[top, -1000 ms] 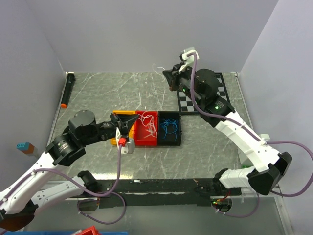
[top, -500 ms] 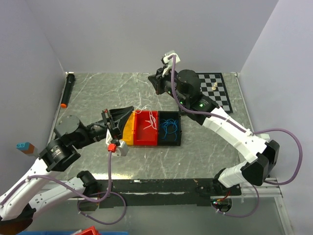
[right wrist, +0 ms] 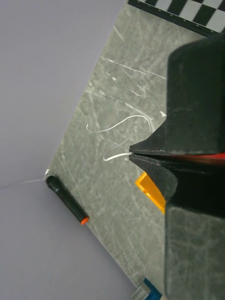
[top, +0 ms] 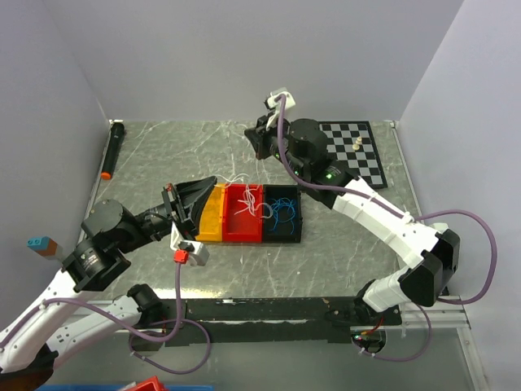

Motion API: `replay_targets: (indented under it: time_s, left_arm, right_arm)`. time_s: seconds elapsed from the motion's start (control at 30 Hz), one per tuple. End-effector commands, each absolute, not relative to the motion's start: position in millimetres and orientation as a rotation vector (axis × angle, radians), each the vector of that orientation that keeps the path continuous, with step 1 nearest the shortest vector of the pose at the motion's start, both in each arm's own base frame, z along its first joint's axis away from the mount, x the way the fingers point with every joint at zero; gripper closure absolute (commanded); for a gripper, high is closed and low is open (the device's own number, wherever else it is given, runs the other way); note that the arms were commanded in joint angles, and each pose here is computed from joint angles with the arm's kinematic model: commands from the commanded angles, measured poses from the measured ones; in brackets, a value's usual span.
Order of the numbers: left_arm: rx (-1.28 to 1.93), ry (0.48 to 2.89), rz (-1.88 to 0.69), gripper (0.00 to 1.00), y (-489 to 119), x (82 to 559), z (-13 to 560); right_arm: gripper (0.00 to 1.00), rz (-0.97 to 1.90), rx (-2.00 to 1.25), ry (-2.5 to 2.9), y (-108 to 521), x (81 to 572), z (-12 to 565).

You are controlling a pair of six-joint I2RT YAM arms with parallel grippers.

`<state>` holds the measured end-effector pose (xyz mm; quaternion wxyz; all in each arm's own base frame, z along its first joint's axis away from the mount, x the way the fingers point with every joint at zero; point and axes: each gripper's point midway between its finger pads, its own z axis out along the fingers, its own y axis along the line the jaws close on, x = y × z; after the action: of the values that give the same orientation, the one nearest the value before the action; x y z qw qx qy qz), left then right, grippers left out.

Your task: Untangle the cables

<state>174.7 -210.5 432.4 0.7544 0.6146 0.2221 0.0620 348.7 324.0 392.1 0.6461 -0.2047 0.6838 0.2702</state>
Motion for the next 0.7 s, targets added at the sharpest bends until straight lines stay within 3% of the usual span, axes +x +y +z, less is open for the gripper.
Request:
replay_targets:
  time_s: [0.0,0.2,0.67]
  left_arm:
    - [1.293,0.429,0.159,0.99,-207,170,447]
    - [1.287,0.423,0.152,0.99,-207,170,445]
    - [1.136,0.417,0.102,0.99,-201,167,471]
  right_arm:
    - [1.0,0.637,-0.447,1.584,330,348,373]
    - [1.0,0.631,-0.439,1.616,327,345,355]
    - [1.0,0.624,-0.484,1.525,350,342,399]
